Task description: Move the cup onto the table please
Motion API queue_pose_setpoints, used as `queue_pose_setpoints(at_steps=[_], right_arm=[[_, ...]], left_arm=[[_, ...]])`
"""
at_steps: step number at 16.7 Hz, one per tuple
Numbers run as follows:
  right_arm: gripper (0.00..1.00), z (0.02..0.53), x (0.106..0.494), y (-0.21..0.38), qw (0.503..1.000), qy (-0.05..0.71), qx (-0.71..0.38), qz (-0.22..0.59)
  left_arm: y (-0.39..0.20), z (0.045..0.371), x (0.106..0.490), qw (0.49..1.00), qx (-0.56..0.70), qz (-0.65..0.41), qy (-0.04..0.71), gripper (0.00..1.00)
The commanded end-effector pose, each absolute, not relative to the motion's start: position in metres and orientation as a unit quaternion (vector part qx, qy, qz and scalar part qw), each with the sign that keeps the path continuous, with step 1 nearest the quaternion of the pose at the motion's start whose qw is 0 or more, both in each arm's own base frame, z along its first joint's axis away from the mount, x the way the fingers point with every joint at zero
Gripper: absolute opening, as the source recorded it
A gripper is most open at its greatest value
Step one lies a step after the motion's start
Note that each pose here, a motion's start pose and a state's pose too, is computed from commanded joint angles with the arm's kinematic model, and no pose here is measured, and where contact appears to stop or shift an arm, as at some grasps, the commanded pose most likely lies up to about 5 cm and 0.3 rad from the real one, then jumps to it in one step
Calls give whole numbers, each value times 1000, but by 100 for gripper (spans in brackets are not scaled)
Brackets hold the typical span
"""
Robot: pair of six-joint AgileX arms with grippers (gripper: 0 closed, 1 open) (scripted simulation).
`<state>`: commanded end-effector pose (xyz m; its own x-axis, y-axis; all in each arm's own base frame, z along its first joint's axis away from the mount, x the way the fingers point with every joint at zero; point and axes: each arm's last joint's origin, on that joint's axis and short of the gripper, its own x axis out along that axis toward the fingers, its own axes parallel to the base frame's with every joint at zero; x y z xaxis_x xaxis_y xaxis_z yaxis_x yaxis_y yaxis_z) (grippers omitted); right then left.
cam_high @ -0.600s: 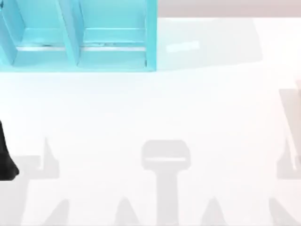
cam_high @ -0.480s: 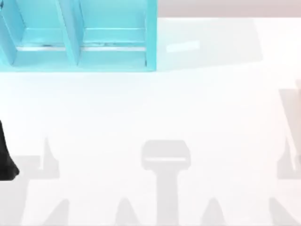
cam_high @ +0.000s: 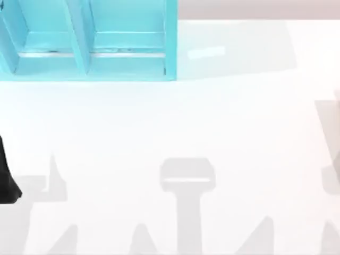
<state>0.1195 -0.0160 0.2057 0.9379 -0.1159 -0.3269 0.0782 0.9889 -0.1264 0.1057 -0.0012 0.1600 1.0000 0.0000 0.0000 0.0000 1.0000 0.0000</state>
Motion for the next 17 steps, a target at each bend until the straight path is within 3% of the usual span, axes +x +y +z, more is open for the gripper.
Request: queue_pose_setpoints(at_steps=[10, 17], right_arm=[[100, 263, 202, -92, 839, 536, -68, -69], [100, 253, 244, -159, 733, 680, -13, -19]], left_arm=[[-1, 160, 106, 1000, 0, 0, 0, 100], [-1, 160, 106, 1000, 0, 0, 0, 100]])
